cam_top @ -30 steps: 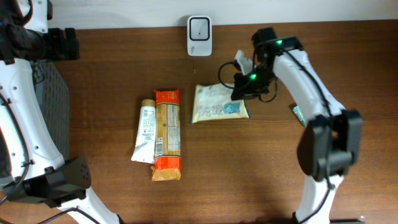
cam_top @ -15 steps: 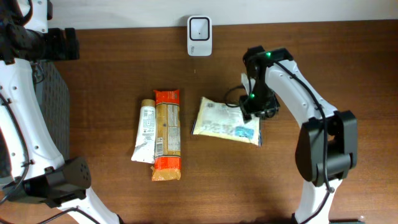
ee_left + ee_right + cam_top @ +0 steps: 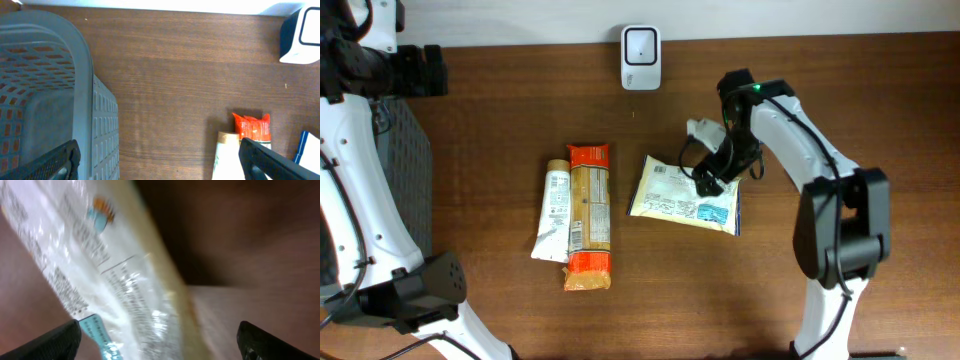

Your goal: Scan the item barcode

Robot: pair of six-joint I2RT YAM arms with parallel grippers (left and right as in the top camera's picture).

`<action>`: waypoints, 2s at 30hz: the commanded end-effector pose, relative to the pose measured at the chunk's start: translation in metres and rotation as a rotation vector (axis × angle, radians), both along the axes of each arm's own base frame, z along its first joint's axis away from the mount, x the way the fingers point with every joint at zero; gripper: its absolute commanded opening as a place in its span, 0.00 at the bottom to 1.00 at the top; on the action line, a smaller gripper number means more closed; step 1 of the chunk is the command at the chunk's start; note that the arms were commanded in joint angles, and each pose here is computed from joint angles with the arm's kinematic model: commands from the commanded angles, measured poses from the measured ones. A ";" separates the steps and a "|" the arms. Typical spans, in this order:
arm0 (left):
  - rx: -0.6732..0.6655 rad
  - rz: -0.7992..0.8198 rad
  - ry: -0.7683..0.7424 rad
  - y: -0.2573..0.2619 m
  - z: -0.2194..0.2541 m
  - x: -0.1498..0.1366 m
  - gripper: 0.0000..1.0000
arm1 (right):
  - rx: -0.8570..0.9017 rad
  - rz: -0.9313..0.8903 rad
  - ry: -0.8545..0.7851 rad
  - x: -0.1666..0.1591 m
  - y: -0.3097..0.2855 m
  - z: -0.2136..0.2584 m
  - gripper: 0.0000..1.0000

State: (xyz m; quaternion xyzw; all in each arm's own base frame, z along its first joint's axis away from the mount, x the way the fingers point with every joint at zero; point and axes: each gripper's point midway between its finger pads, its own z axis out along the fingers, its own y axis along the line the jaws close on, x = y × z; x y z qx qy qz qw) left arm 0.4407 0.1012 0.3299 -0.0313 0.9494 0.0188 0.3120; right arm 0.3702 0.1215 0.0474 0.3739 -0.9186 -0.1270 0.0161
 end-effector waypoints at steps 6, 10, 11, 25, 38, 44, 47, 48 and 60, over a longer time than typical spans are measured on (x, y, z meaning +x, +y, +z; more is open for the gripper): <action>0.005 -0.017 -0.009 -0.001 0.003 0.000 0.99 | 0.033 0.060 0.215 -0.055 0.021 -0.056 0.73; 0.005 -0.017 -0.009 -0.001 0.003 0.000 0.99 | 0.035 0.048 0.204 -0.052 0.020 -0.057 0.30; 0.005 -0.017 -0.009 -0.001 0.003 0.000 0.99 | 0.036 0.048 0.204 -0.051 0.020 -0.057 0.27; 0.006 -0.017 -0.008 -0.001 0.003 0.000 0.99 | -0.370 0.064 -0.216 0.050 -0.002 -0.009 0.04; 0.005 -0.017 -0.009 -0.001 0.003 0.000 0.99 | -0.098 0.141 -0.179 0.042 0.052 0.031 0.59; 0.005 -0.017 -0.009 -0.001 0.003 0.000 0.99 | 0.130 -0.670 0.048 0.054 0.039 0.119 0.99; 0.005 -0.017 -0.009 -0.001 0.003 0.000 0.99 | 0.174 -0.633 0.229 0.023 0.038 0.112 0.99; 0.005 -0.017 -0.009 -0.001 0.003 0.000 0.99 | 0.101 -0.652 0.300 0.006 0.031 0.100 0.99; 0.005 -0.017 -0.009 -0.001 0.003 0.000 0.99 | -0.402 -1.109 0.212 -0.026 0.012 0.061 0.99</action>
